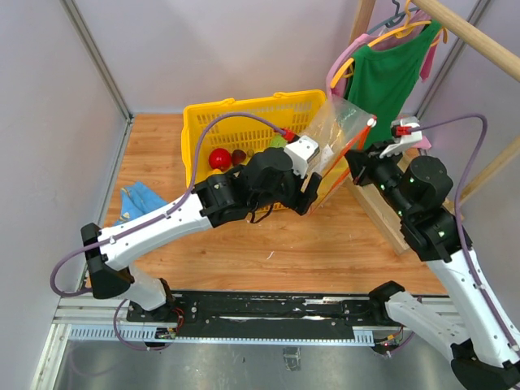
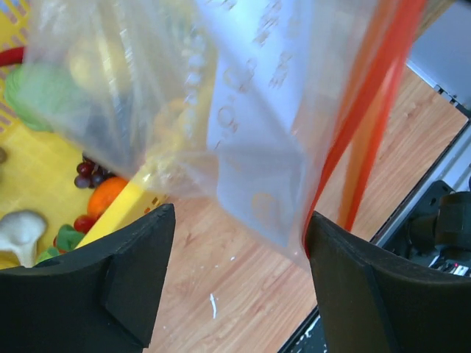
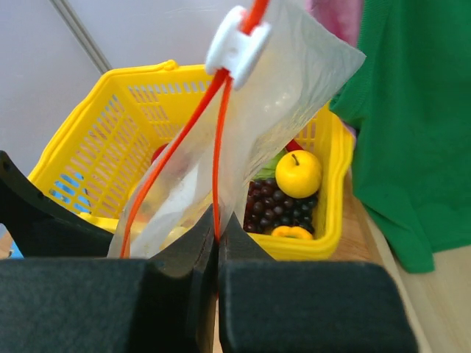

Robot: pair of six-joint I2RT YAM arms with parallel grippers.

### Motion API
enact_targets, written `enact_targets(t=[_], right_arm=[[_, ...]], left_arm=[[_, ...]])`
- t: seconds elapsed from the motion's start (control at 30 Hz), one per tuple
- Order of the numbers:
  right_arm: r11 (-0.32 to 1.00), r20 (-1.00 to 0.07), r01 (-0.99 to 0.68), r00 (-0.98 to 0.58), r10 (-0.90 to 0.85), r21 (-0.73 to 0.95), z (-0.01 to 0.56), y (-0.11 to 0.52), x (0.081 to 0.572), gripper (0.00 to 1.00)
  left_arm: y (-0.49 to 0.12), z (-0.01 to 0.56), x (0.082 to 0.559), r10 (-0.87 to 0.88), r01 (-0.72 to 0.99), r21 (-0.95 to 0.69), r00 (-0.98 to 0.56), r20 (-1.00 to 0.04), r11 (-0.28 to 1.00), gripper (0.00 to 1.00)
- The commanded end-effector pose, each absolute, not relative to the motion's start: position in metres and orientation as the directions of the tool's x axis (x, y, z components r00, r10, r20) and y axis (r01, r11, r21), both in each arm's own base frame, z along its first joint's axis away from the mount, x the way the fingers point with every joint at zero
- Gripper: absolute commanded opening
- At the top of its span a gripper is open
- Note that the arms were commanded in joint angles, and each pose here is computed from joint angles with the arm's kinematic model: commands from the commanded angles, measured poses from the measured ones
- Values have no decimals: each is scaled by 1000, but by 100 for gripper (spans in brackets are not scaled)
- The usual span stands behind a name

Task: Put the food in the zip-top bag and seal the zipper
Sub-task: Open the zipper of the food storage bag.

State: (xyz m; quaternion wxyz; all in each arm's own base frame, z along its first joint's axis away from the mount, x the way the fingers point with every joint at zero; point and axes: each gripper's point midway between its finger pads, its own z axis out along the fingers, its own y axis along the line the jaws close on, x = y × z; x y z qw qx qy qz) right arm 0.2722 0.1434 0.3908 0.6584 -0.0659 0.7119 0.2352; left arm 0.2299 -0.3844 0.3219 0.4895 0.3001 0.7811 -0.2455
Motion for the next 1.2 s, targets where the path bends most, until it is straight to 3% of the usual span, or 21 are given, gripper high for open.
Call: enact_targets(t=[0.0, 0.47, 0.57, 0.73, 0.97, 1.17], right_arm=[[931, -988, -331, -69, 138, 153, 406, 113, 253, 1], [952, -963, -305, -251, -100, -19, 370, 75, 205, 1], [975, -946, -213, -300, -125, -61, 365, 52, 199, 1], [987, -947, -140, -301, -115, -75, 371, 38, 198, 1], [980, -951, -201, -306, -51, 12, 357, 65, 212, 1], [983, -951, -182, -302, -68, -12, 355, 64, 222, 1]], left_arm=[[-366, 330, 225, 175, 680, -118, -347, -922, 724, 76], [-317, 250, 233, 180, 558, -210, -563, -807, 803, 77], [-311, 241, 231, 195, 560, -210, -576, -794, 801, 78], [-320, 258, 211, 184, 676, -263, -513, -838, 688, 81], [-338, 300, 173, 122, 844, -314, -401, -908, 435, 87], [-331, 310, 157, 103, 884, -295, -353, -930, 363, 89]])
